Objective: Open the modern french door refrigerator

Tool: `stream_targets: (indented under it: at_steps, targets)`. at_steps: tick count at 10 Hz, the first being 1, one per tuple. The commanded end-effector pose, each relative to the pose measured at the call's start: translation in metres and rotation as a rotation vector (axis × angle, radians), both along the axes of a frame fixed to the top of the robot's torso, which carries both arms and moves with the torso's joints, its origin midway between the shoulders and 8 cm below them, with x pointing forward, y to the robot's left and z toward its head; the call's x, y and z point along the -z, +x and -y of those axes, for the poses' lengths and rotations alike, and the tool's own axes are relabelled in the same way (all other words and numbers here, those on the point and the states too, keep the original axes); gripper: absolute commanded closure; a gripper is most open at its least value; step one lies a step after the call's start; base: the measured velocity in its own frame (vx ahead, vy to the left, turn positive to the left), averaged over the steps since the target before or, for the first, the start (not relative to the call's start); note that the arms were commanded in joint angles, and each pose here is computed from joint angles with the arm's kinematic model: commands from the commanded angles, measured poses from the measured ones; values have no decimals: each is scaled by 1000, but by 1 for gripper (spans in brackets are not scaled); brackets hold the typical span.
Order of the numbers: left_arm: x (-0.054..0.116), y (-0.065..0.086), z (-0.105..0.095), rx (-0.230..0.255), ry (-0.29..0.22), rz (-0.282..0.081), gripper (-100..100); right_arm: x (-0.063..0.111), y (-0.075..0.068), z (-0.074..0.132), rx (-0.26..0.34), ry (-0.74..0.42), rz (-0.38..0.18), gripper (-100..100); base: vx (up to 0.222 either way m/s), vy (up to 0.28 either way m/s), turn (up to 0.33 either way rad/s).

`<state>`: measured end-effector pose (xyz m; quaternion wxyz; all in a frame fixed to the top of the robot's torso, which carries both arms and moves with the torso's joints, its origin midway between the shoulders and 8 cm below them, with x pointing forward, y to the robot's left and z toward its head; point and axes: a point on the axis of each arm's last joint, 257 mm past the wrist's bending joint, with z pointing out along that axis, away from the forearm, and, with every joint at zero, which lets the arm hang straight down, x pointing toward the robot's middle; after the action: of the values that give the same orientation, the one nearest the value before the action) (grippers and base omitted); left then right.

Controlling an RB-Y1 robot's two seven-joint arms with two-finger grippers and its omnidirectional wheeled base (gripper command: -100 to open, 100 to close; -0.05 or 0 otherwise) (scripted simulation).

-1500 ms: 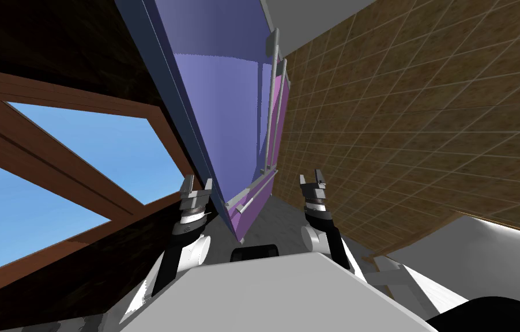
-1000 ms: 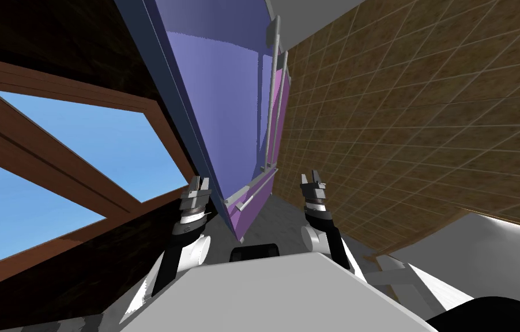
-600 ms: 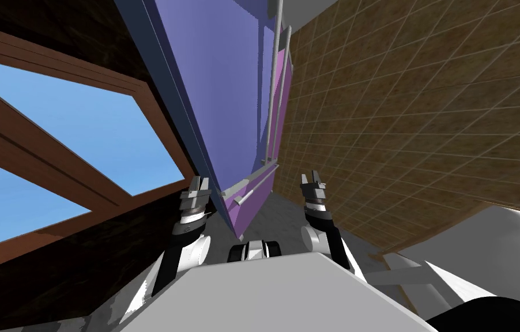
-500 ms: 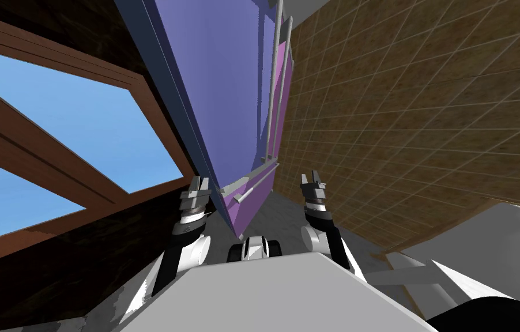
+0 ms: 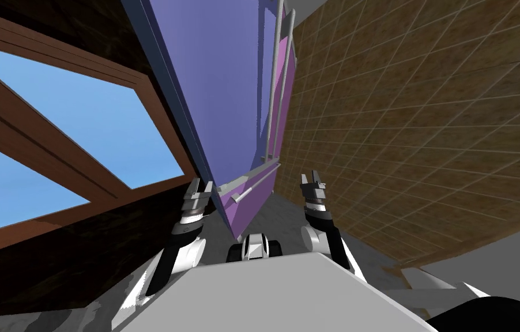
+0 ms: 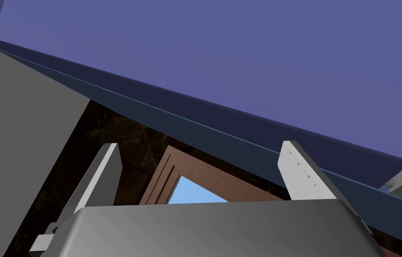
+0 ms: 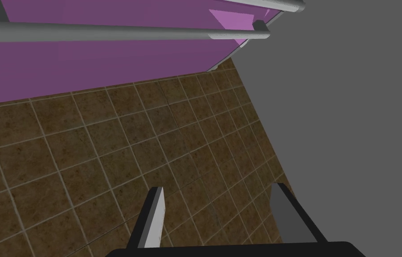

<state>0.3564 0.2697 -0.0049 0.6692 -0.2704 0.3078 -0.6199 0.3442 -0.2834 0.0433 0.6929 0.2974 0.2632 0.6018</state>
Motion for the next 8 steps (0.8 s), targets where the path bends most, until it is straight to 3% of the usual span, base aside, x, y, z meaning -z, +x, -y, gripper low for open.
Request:
stream_targets:
  at_steps: [1, 5, 8]
  targets:
    - [25, 8, -11, -4, -4, -55, -100, 0, 0, 0, 0, 0, 0, 0, 47, -87, 87]
    - [55, 16, -31, -25, -30, -119, -100, 0, 0, 0, 0, 0, 0, 0, 47, -85, 87]
    - [70, 19, -41, -37, -45, -147, -100, 0, 0, 0, 0, 0, 0, 0, 29, -70, 50]
